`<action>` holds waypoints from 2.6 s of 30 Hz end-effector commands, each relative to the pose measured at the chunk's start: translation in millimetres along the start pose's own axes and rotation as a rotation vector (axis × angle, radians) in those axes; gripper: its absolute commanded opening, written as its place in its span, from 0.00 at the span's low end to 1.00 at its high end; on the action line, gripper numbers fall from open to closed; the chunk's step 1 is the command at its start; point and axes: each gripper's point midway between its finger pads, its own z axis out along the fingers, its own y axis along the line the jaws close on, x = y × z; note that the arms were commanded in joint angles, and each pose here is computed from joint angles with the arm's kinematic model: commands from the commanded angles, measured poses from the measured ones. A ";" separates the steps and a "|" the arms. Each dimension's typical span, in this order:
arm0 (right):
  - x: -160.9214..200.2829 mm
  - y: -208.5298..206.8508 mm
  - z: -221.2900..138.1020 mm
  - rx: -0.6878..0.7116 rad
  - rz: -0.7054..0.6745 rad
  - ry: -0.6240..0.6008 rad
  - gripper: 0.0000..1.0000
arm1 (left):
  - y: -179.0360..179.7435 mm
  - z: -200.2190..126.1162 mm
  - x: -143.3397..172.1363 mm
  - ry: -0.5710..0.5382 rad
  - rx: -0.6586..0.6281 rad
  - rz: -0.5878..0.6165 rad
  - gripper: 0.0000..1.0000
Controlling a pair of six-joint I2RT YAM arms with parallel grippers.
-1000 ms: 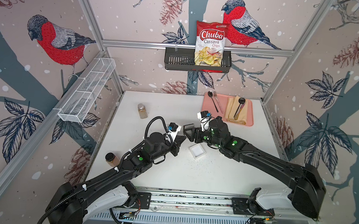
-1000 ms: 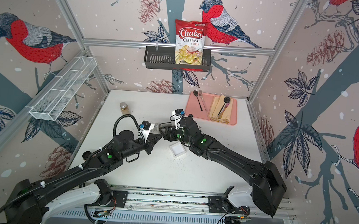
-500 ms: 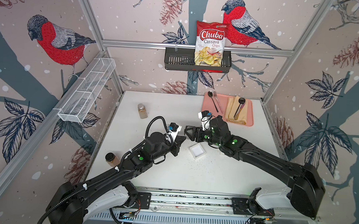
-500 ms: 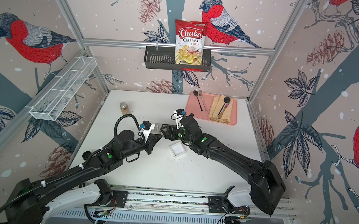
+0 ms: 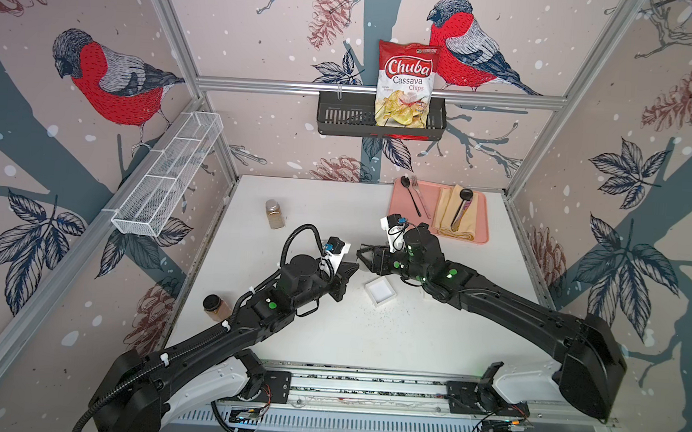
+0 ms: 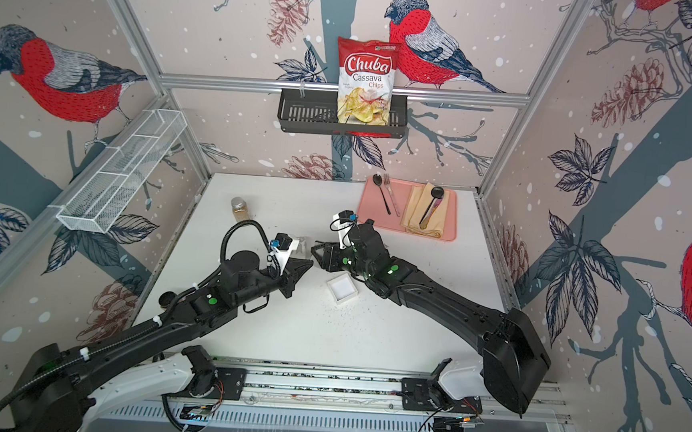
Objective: Take the necklace out of the lift-off lid jewelry box
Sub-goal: Place the inner lining in the jewelry box.
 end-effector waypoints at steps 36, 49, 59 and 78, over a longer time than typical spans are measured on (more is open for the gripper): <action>106.2 -134.9 24.1 0.449 -0.249 0.431 0.40 | 9.6 46.9 109.6 0.150 0.050 -0.527 0.16; 124.1 -134.3 28.1 0.454 -0.263 0.498 0.41 | 16.4 67.0 125.7 0.220 0.025 -0.617 0.11; 138.8 -140.7 31.2 0.486 -0.224 0.576 0.41 | 12.7 77.6 134.8 0.247 0.054 -0.690 0.09; 143.0 -146.6 32.8 0.544 -0.204 0.666 0.66 | 16.4 72.1 129.9 0.243 0.020 -0.668 0.08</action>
